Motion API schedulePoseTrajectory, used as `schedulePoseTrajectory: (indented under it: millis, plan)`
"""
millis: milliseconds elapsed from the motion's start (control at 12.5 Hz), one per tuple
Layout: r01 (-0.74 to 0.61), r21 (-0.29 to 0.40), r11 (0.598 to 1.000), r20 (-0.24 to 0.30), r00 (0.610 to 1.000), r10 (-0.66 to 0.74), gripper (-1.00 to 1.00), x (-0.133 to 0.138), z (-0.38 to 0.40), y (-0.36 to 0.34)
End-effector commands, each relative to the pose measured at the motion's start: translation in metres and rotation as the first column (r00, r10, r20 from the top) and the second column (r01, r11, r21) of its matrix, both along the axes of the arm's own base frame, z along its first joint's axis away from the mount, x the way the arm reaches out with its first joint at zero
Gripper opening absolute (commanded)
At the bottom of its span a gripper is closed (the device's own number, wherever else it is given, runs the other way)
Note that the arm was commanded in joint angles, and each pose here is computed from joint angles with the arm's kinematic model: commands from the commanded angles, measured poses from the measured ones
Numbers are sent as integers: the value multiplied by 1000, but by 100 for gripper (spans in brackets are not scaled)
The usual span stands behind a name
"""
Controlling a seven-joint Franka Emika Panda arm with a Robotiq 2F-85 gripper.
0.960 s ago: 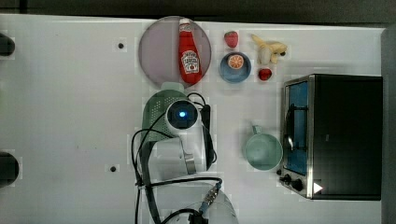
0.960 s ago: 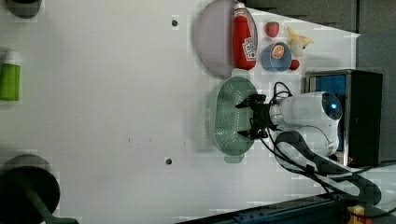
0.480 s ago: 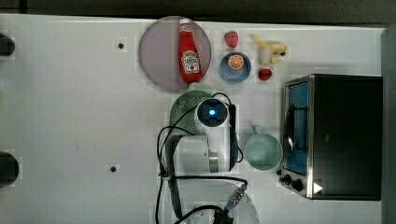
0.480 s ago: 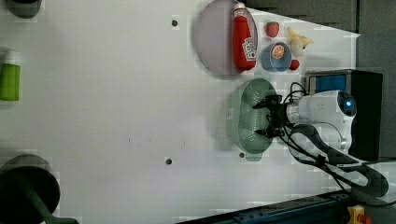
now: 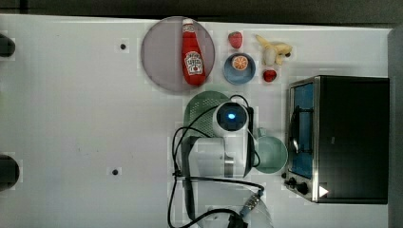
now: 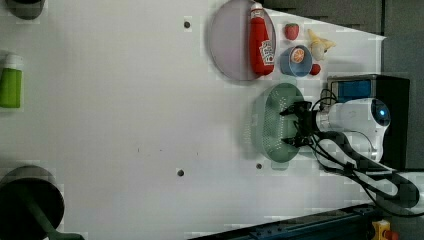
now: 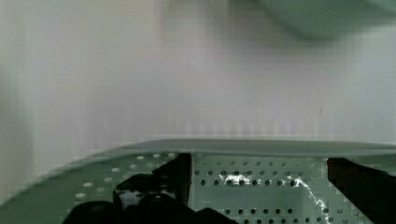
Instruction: Drag strainer left to right.
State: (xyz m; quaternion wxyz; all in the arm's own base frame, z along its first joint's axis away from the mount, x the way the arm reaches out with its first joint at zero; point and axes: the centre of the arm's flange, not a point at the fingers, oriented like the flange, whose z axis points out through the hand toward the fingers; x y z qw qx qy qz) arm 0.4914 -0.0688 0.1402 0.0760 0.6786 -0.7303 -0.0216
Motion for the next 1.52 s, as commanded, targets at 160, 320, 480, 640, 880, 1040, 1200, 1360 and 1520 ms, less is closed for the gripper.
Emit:
schedulePoseTrajectory:
  millis: [160,320,480,640,880,1040,1200,1360,1520]
  plan:
    - [-106,9,994,9,994,106,100,0,9,-21]
    - [-257,23,966,27,966,256,100,5,22,-15]
    - [-372,32,928,40,928,371,100,12,50,0]
    - [-412,15,911,67,910,410,100,23,97,19]
    - [-434,-7,901,39,900,434,100,31,189,35]
    - [-480,11,877,-16,877,480,100,28,256,35]
    - [-539,99,837,-6,840,542,100,18,321,33]
    - [-612,141,778,62,790,610,100,9,377,30]
    - [-679,103,727,103,734,671,100,-3,424,31]
